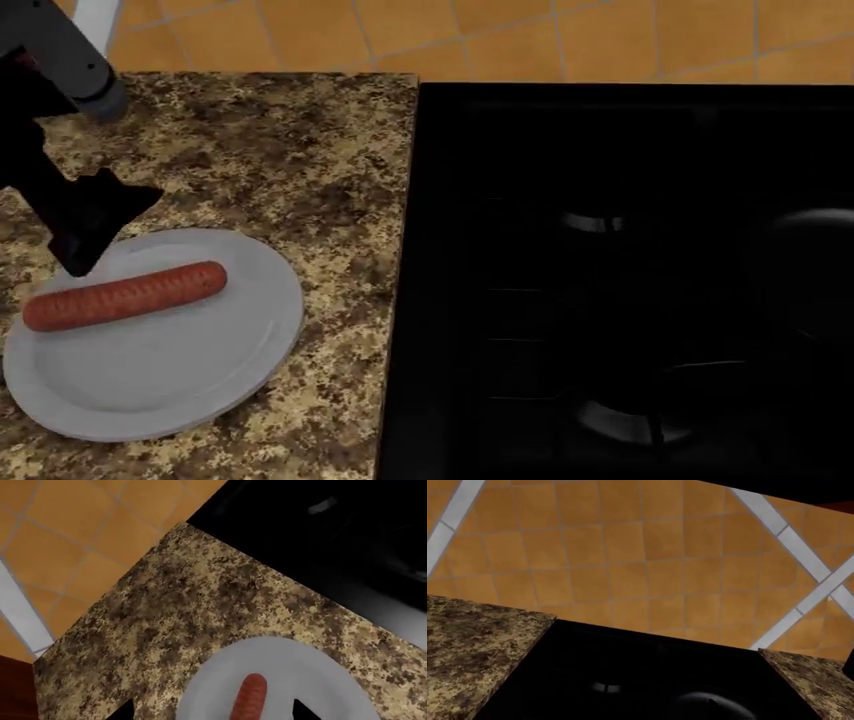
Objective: Pick the sausage from the plate and place it in the pan.
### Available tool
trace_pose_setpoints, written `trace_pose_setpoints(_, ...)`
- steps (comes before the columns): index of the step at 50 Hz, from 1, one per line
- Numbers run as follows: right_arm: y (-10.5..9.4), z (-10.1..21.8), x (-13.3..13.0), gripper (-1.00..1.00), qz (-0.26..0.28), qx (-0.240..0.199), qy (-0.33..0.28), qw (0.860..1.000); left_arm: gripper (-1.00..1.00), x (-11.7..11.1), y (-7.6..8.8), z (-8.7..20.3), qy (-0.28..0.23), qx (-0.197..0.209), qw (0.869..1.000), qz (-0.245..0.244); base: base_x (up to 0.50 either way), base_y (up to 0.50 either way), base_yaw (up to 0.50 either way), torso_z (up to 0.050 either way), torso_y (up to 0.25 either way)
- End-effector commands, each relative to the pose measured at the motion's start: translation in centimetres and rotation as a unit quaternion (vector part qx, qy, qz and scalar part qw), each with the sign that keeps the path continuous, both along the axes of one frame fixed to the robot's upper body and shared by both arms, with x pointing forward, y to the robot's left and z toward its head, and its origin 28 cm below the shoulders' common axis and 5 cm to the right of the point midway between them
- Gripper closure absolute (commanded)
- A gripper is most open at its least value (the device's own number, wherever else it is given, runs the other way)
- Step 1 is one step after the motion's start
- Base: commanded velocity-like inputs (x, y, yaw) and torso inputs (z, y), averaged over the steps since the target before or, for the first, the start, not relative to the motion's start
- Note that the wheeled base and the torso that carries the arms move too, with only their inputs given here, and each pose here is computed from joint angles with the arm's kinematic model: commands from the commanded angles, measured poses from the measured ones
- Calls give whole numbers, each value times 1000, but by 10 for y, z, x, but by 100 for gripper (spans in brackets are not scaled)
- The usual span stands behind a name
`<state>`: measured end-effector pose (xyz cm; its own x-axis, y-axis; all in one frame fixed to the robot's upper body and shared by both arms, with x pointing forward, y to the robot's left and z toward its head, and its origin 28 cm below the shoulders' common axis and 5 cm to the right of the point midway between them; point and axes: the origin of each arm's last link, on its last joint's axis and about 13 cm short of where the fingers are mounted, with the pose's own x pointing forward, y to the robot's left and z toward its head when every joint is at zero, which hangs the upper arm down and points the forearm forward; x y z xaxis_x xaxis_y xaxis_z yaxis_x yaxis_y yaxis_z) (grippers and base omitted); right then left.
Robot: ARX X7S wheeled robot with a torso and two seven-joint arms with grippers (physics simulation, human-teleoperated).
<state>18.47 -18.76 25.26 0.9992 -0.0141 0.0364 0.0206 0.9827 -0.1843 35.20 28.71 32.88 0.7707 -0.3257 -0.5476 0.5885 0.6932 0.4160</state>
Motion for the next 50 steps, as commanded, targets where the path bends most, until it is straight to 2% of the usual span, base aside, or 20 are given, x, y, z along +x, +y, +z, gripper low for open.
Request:
trace_pose_setpoints(1,-2,-2,-1,-100,1,11,-2,1000,-100,32,-1,35,41,96,995,-6,0,0,0,0,0)
trace_pose_setpoints(3,-2,-3,-1,-100,1,11,-2,1000,-100,35,-4,34,51,104,993,-7,0,0,0,0,0)
trace_pose_setpoints(4,-2,-3,-1,-100,1,13,-2,1000,-100,36,-4,33,73,123,990,-4,0,0,0,0,0)
trace_pose_setpoints(5,-2,-4,-1,-100,2,13,0,1000,-100,38,-6,30,74,127,989,-23,0,0,0,0,0)
trace_pose_setpoints(11,-5,-1,-2,-100,1,10,-1,1000,-100,51,-13,30,87,140,986,-23,0,0,0,0,0)
trace_pose_setpoints(12,-5,-1,-3,-100,0,10,-2,1000,-100,54,-15,29,87,157,983,-39,0,0,0,0,0)
trace_pose_setpoints(15,-5,-1,-4,-100,0,10,-3,1000,-100,58,-19,29,78,167,981,-63,0,0,0,0,0)
trace_pose_setpoints(17,-5,-2,-5,-100,1,9,0,1000,-100,59,-25,28,81,138,986,-55,0,0,0,0,0)
trace_pose_setpoints(19,-5,-2,-5,-100,2,8,1,1000,-100,57,-26,25,89,140,984,-67,0,0,0,0,0)
trace_pose_setpoints(22,-6,3,-4,-100,1,6,-1,1000,-100,54,-26,19,99,145,983,-61,0,0,0,0,0)
trace_pose_setpoints(23,-6,5,-4,-100,2,5,-4,1000,-100,54,-24,19,116,136,983,-46,0,0,0,0,0)
trace_pose_setpoints(26,-4,7,-4,-100,3,5,-5,1000,-100,55,-24,14,120,134,982,-55,0,0,0,0,0)
trace_pose_setpoints(34,-3,7,-5,-100,4,4,-5,1000,-100,61,-26,4,154,166,971,-72,0,0,0,0,0)
trace_pose_setpoints(40,-5,4,-8,-100,3,4,-3,1000,-100,72,-24,-7,159,167,971,-58,0,0,0,0,0)
trace_pose_setpoints(50,-6,-1,-9,-100,2,6,0,1000,-100,74,-26,-16,154,185,969,-48,0,0,0,0,0)
